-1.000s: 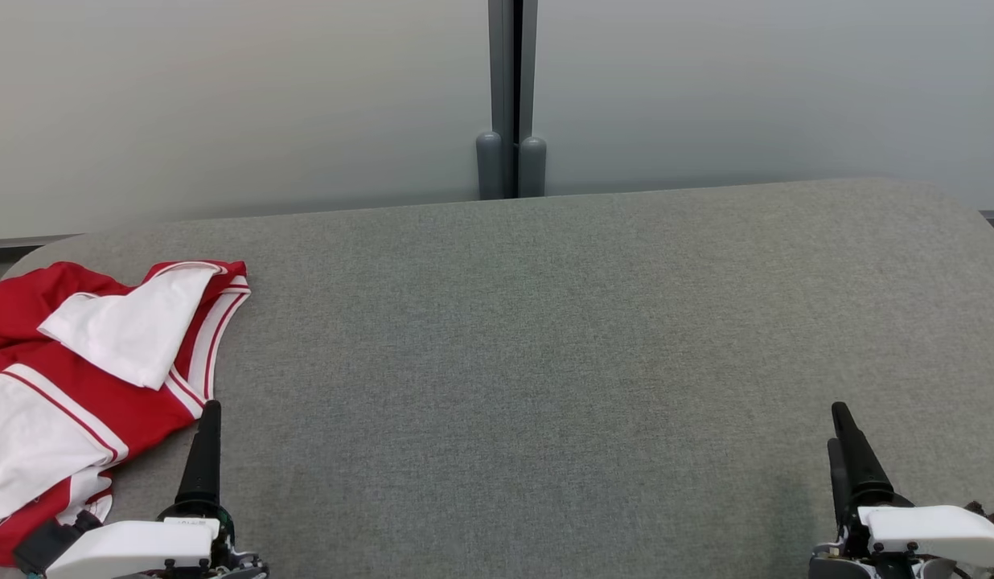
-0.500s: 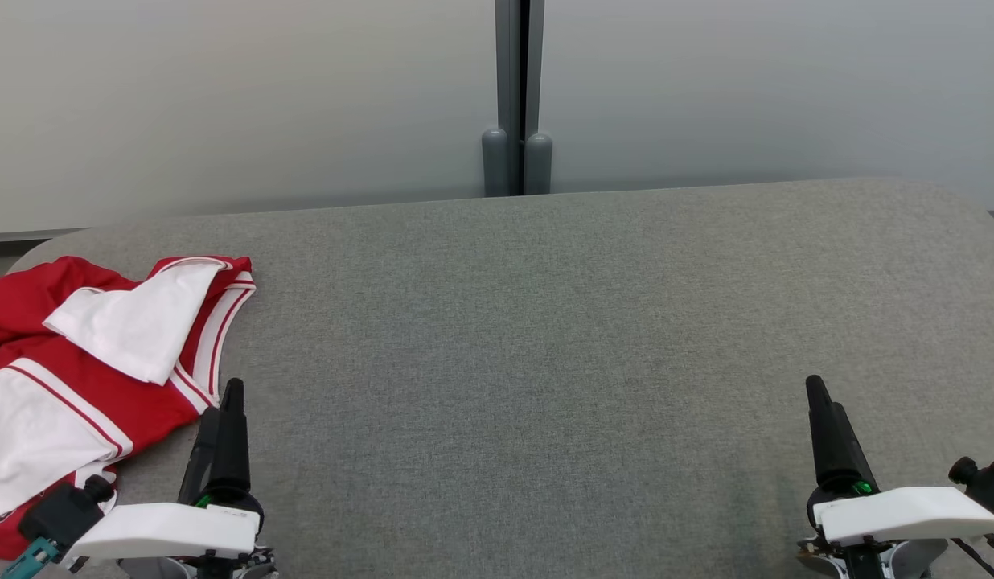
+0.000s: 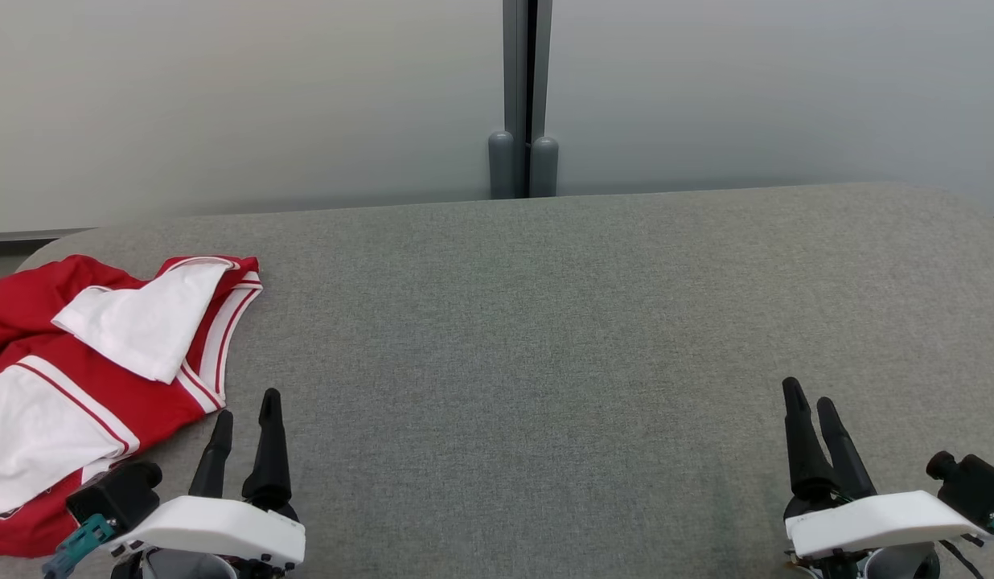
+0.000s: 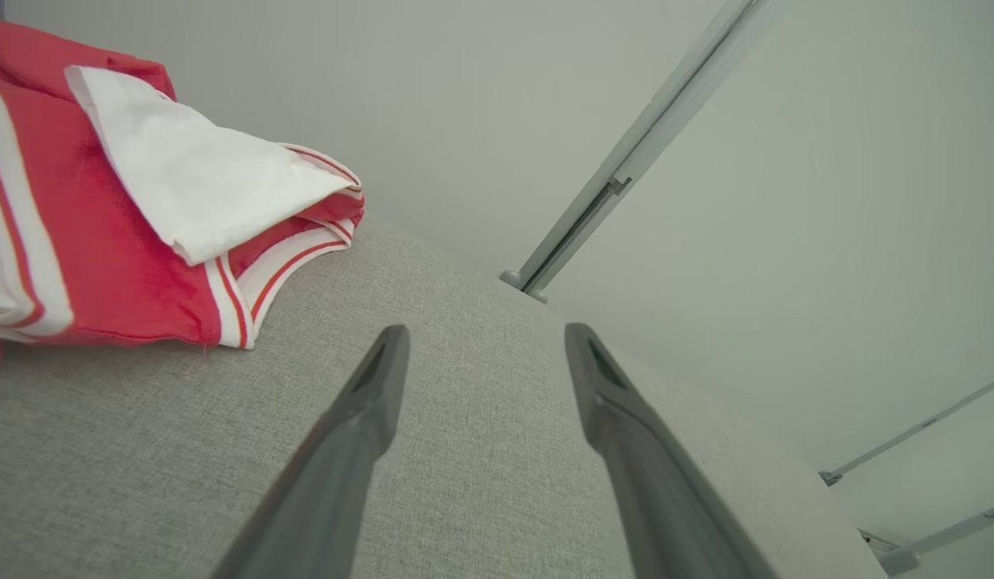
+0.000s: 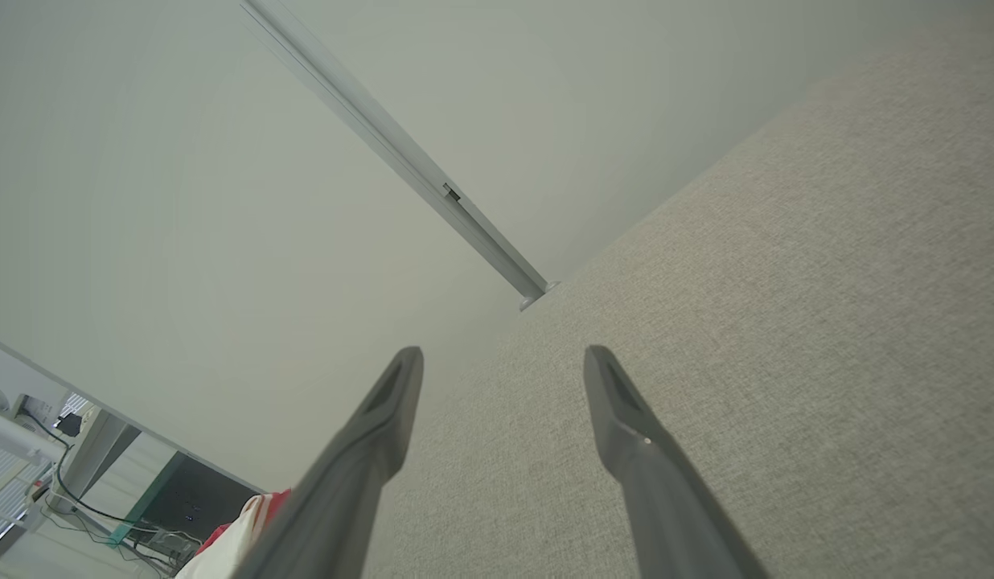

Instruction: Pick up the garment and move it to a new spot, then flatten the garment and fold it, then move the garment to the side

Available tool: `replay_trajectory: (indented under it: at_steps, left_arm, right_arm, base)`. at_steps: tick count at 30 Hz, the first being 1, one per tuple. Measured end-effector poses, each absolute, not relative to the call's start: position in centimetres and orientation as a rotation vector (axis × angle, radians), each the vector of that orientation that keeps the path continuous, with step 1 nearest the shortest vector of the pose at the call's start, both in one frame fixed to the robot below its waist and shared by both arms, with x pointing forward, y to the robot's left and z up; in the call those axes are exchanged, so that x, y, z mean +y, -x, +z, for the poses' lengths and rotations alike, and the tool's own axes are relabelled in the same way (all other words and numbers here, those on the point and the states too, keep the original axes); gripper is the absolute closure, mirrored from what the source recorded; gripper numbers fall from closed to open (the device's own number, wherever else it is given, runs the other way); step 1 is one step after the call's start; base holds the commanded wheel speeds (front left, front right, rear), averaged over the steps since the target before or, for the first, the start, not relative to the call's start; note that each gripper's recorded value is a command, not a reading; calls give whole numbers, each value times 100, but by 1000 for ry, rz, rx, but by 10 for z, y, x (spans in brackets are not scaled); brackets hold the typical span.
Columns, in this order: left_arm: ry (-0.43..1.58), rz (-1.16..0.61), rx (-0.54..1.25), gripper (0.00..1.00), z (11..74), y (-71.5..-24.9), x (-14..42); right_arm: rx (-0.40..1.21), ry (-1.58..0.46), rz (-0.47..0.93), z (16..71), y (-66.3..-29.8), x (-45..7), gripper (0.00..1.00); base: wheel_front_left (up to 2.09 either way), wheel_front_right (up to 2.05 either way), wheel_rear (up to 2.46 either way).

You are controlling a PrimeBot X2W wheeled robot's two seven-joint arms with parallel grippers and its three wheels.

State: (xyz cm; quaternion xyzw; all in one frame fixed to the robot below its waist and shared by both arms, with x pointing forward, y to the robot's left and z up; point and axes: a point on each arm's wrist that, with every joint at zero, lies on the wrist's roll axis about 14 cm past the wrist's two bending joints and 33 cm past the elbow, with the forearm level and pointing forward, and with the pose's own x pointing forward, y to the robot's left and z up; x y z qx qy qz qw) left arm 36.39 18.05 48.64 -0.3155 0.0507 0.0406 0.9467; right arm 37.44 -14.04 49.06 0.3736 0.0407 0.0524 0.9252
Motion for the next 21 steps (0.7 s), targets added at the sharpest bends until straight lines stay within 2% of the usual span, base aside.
replay_trajectory:
  at_steps: [21]
  left_arm:
    - [322, 61, 33, 0, 507, -361, 170]
  right_arm:
    - [39, -498, 203, 499, -369, -117, 0]
  base:
    - [0, 0, 0]
